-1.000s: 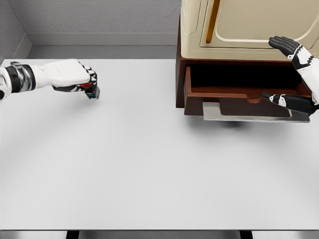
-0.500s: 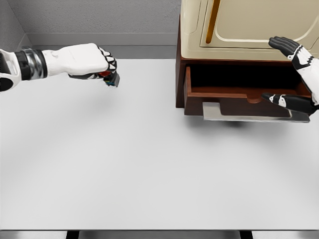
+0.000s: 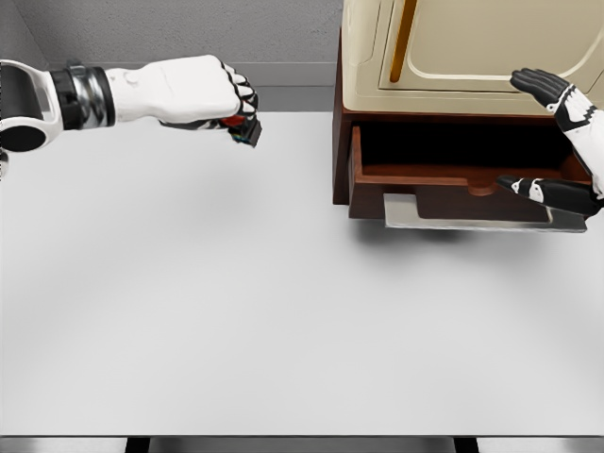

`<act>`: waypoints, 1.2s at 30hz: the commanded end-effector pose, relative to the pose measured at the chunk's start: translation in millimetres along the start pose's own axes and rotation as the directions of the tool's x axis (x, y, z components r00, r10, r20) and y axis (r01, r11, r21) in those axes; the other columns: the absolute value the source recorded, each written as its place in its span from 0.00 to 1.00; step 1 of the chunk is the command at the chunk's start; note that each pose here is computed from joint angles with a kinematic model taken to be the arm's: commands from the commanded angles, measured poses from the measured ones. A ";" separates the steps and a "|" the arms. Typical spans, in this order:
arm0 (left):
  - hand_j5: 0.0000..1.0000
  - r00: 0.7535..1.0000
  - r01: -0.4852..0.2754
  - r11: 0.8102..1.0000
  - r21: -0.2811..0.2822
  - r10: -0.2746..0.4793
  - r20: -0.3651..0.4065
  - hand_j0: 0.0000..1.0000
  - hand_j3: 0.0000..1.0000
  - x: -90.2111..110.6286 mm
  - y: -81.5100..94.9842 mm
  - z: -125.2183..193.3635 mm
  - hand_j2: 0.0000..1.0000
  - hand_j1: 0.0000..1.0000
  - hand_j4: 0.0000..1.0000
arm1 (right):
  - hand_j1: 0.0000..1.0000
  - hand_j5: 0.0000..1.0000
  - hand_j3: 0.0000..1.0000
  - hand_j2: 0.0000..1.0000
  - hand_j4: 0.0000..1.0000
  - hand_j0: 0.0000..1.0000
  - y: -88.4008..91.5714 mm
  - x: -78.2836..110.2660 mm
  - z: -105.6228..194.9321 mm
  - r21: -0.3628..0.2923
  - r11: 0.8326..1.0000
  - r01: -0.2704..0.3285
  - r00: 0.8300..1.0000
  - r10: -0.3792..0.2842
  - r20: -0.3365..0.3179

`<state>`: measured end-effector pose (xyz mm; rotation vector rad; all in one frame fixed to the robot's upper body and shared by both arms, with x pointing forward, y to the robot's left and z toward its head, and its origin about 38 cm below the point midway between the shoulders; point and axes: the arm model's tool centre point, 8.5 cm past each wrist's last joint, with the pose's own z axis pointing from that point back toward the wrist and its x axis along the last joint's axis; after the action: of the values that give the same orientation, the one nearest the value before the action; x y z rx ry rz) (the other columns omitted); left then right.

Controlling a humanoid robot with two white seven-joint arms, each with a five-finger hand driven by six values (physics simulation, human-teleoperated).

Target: Put the switch into the drawer with left arm, and close the drawer with right arm

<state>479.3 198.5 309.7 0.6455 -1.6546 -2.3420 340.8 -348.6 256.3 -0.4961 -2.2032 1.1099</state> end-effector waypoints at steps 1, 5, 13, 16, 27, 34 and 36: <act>0.41 1.000 0.000 1.000 0.021 0.000 0.025 0.41 0.41 6.9 5.6 -9.8 0.41 0.41 0.41 | 1.00 1.00 1.00 1.00 1.00 1.00 -1.1 0.0 0.0 -0.004 1.000 0.003 1.000 -0.003 0.000; 0.41 0.999 0.006 0.999 0.039 -0.008 0.043 0.41 0.41 11.5 13.0 -18.0 0.41 0.41 0.41 | 1.00 1.00 1.00 1.00 1.00 1.00 -1.1 0.0 0.0 -0.004 1.000 0.003 1.000 -0.003 0.000; 0.42 0.997 0.015 0.997 0.072 -0.020 0.076 0.42 0.42 19.9 26.1 -33.7 0.42 0.42 0.42 | 1.00 1.00 1.00 1.00 1.00 1.00 -1.1 0.0 0.0 -0.004 1.000 0.003 1.000 -0.003 0.000; 0.42 0.995 0.020 0.996 0.088 -0.028 0.091 0.42 0.42 23.9 32.9 -40.6 0.42 0.42 0.42 | 1.00 1.00 1.00 1.00 1.00 1.00 -0.7 -0.1 0.4 -0.003 1.000 0.004 1.000 -0.004 -0.001; 0.42 0.989 0.037 0.991 0.131 -0.055 0.137 0.42 0.42 37.2 54.6 -60.9 0.42 0.42 0.42 | 1.00 1.00 1.00 1.00 1.00 1.00 -1.1 0.0 0.0 -0.004 1.000 0.003 1.000 -0.003 0.000; 0.42 0.983 0.049 0.988 0.149 -0.075 0.170 0.42 0.42 48.2 65.7 -73.2 0.42 0.42 0.42 | 1.00 1.00 1.00 1.00 1.00 1.00 -1.1 0.0 0.0 -0.004 1.000 0.003 1.000 -0.003 0.000; 0.42 0.981 0.053 0.987 0.155 -0.080 0.175 0.42 0.42 49.9 68.5 -74.4 0.42 0.42 0.42 | 1.00 1.00 1.00 1.00 1.00 1.00 -1.1 0.0 0.0 -0.004 1.000 0.003 1.000 -0.003 0.000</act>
<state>465.2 95.2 340.5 0.5462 -1.9160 -2.4064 340.6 -348.9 256.1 -0.4965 -2.2020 1.1098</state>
